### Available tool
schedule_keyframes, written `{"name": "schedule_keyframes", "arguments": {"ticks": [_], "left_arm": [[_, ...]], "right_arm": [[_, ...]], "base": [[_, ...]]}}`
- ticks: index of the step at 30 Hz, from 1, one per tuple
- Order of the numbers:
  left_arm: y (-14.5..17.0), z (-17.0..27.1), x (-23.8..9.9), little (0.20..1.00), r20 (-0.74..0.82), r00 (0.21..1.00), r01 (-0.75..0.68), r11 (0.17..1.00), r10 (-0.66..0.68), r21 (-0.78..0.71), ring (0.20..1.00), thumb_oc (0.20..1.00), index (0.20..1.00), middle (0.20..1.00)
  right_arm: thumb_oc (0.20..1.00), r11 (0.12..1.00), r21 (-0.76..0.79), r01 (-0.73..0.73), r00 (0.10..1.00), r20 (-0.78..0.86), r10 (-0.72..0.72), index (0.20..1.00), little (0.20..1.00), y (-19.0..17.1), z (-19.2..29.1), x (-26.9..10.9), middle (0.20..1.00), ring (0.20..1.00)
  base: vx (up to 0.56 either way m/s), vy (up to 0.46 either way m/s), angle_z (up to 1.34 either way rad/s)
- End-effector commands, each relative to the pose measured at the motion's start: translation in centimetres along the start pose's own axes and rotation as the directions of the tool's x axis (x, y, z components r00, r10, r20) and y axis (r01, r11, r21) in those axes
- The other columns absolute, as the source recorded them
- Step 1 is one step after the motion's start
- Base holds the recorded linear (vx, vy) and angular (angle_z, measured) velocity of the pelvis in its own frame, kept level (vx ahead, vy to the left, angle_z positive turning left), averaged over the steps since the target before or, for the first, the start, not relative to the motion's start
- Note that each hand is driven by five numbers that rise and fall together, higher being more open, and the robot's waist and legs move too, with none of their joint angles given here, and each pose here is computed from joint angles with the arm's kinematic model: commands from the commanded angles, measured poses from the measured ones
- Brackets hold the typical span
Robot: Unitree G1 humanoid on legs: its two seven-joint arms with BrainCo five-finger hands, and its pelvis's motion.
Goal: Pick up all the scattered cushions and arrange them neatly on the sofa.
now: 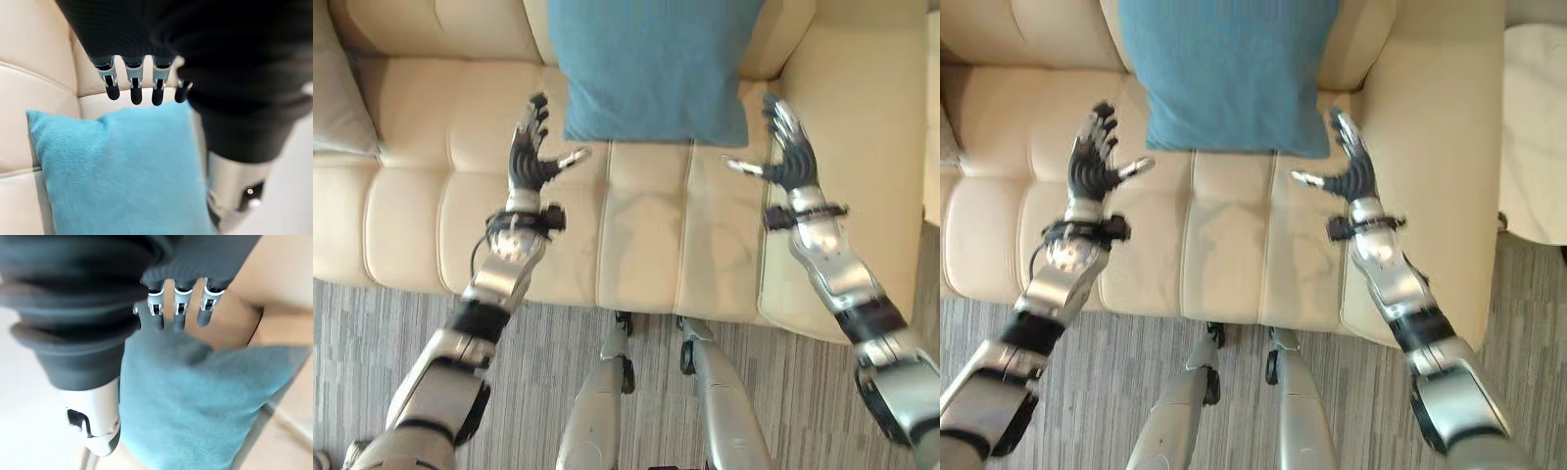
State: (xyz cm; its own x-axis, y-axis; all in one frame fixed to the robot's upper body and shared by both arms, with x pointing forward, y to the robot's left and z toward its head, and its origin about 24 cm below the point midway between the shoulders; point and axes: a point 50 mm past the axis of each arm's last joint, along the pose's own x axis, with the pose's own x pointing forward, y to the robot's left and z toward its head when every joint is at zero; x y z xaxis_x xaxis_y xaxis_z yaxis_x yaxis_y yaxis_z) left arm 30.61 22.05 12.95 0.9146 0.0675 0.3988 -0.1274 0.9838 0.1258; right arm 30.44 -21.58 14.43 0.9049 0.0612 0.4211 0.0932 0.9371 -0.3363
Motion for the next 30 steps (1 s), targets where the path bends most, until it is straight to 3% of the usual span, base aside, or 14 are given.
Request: {"name": "schedule_keyframes", "arguments": {"ticks": [1,2,3,8,10,11,13,17,22,25,30], "left_arm": [[1.6,-2.3,-2.1,1.0,-0.085,0.994,0.076,0.993,-0.068,0.095,1.0,1.0,1.0,1.0],[1.6,-2.3,-2.1,1.0,-0.085,0.994,0.076,0.993,-0.068,0.095,1.0,1.0,1.0,1.0],[3.2,-4.4,-5.2,1.0,-0.21,0.976,0.087,0.989,-0.061,0.121,1.0,1.0,1.0,1.0],[6.0,-9.4,-13.1,1.0,-0.519,0.854,0.055,0.987,0.031,0.148,1.0,1.0,1.0,1.0],[6.3,-10.0,-14.3,1.0,-0.559,0.828,0.053,0.986,0.045,0.157,1.0,1.0,1.0,1.0],[6.3,-11.4,-16.9,1.0,-0.646,0.761,0.051,0.986,0.066,0.16,1.0,1.0,1.0,1.0],[6.2,-12.5,-18.9,1.0,-0.714,0.696,0.073,0.981,0.077,0.177,1.0,1.0,1.0,1.0],[5.4,-13.9,-22.0,1.0,-0.796,0.6,0.099,0.98,0.081,0.174,1.0,1.0,1.0,1.0],[4.4,-14.1,-22.0,1.0,-0.803,0.595,0.202,0.961,0.034,0.19,1.0,1.0,1.0,1.0],[3.8,-14.0,-19.2,1.0,-0.762,0.647,0.245,0.947,0.0,0.208,1.0,1.0,1.0,1.0],[4.1,-14.2,-19.5,1.0,-0.776,0.631,0.251,0.943,0.012,0.219,1.0,1.0,1.0,1.0]], "right_arm": [[1.0,0.991,-0.073,-0.109,0.994,-0.039,0.106,1.0,1.0,-0.4,-1.4,-2.3,1.0,1.0],[1.0,0.991,-0.073,-0.109,0.994,-0.039,0.106,1.0,1.0,-0.4,-1.4,-2.3,1.0,1.0],[1.0,0.981,-0.107,-0.164,0.977,-0.153,0.147,1.0,1.0,-1.1,-3.3,-5.6,1.0,1.0],[1.0,0.977,-0.059,-0.203,0.852,-0.503,0.147,1.0,1.0,-2.2,-8.8,-13.3,1.0,1.0],[1.0,0.976,-0.054,-0.212,0.822,-0.55,0.149,1.0,1.0,-2.2,-9.6,-14.3,1.0,1.0],[1.0,0.973,-0.043,-0.228,0.742,-0.654,0.145,1.0,1.0,-1.9,-11.5,-16.7,1.0,1.0],[1.0,0.972,-0.034,-0.234,0.67,-0.73,0.135,1.0,1.0,-1.7,-12.8,-18.7,1.0,1.0],[1.0,0.973,-0.01,-0.233,0.59,-0.796,0.133,1.0,1.0,-0.7,-14.0,-20.9,1.0,1.0],[1.0,0.966,0.003,-0.259,0.586,-0.795,0.159,1.0,1.0,0.7,-14.3,-20.7,1.0,1.0],[1.0,0.969,0.033,-0.246,0.602,-0.778,0.179,1.0,1.0,2.2,-14.4,-19.6,1.0,1.0],[1.0,0.966,0.054,-0.252,0.588,-0.784,0.197,1.0,1.0,2.8,-14.4,-20.2,1.0,1.0]], "base": [[0.06,0.031,-0.06],[0.1,0.057,-0.07],[0.11,0.058,-0.07],[0.07,0.067,-0.06],[0.03,0.07,-0.16],[0.07,0.119,-0.27],[0.06,0.109,-0.27],[0.0,0.104,-0.17],[-0.14,0.046,-0.21],[-0.33,0.005,-0.2],[-0.2,-0.094,0.07]]}}
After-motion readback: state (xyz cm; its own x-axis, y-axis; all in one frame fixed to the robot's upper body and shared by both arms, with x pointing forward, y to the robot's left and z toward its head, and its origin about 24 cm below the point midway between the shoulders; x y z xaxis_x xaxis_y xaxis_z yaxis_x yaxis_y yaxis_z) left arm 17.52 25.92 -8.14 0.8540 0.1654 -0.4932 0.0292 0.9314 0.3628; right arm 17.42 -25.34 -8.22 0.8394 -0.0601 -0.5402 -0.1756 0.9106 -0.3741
